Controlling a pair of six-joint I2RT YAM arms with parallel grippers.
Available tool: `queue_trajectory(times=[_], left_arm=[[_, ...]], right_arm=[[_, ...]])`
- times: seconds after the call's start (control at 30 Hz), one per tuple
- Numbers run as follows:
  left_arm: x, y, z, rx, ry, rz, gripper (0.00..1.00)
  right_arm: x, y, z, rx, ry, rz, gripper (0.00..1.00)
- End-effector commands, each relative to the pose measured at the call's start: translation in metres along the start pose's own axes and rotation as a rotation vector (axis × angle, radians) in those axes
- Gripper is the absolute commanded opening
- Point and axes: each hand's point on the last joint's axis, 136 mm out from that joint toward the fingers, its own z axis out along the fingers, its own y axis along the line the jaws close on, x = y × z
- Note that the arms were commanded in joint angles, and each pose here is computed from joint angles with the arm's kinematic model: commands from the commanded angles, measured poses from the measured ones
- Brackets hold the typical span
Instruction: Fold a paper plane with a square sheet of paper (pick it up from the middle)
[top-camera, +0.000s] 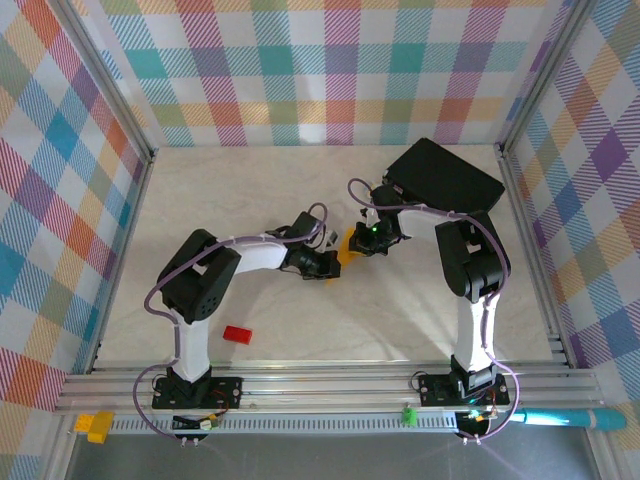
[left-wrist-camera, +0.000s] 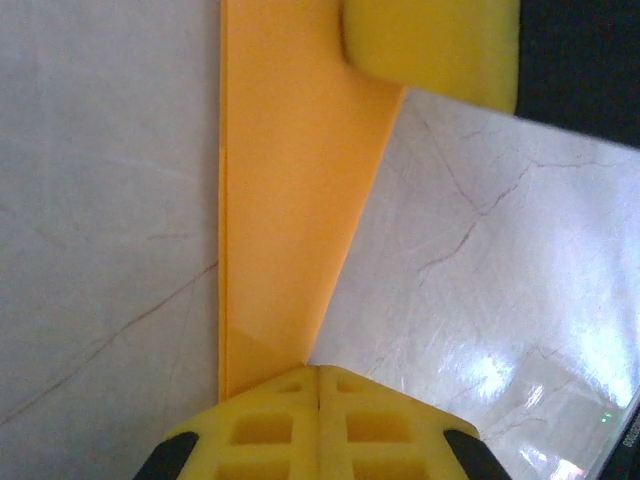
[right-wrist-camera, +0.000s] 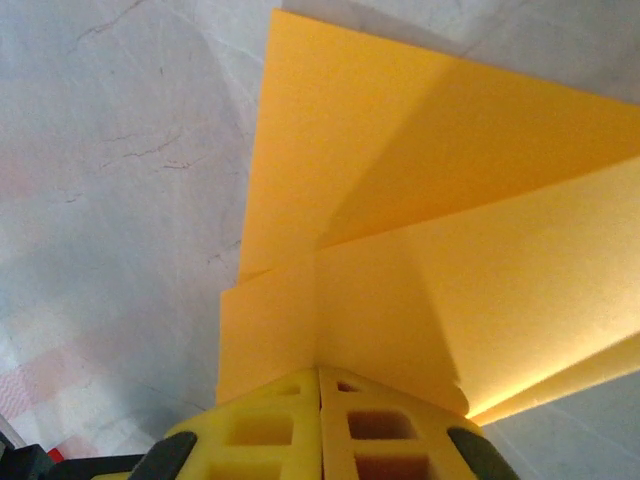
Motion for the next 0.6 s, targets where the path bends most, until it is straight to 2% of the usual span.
queue_trajectory(times=[0.0,0.17,0.3,0.33,0.47,0.57], left_arm=[[0.079,0.050,-0.003,-0.150,0.213,-0.163,0.02],[0.089,0.050,-0.008,-0.117,0.179,-0.205,0.03],[0.084,0.042,-0.029,-0.139,0.159,-0.174,0.04],[0.076,0.031,-0.037,-0.122,0.132,-0.152,0.04],[0.019,-0.031,-0.079,0.046,-0.109,-0.050,0.12],[0.000,-0.047,-0.086,0.092,-0.176,-0.041,0.15]], right_arm=[[0.021,-0.062,0.016,0.224,0.059,0.092,0.07],[0.020,-0.060,0.017,0.211,0.058,0.098,0.07],[0.023,-0.052,0.019,0.162,0.066,0.091,0.07],[0.024,-0.047,0.019,0.136,0.063,0.086,0.07],[0.029,-0.023,0.013,0.045,0.048,0.066,0.08],[0.030,-0.004,0.007,-0.016,0.038,0.041,0.09]])
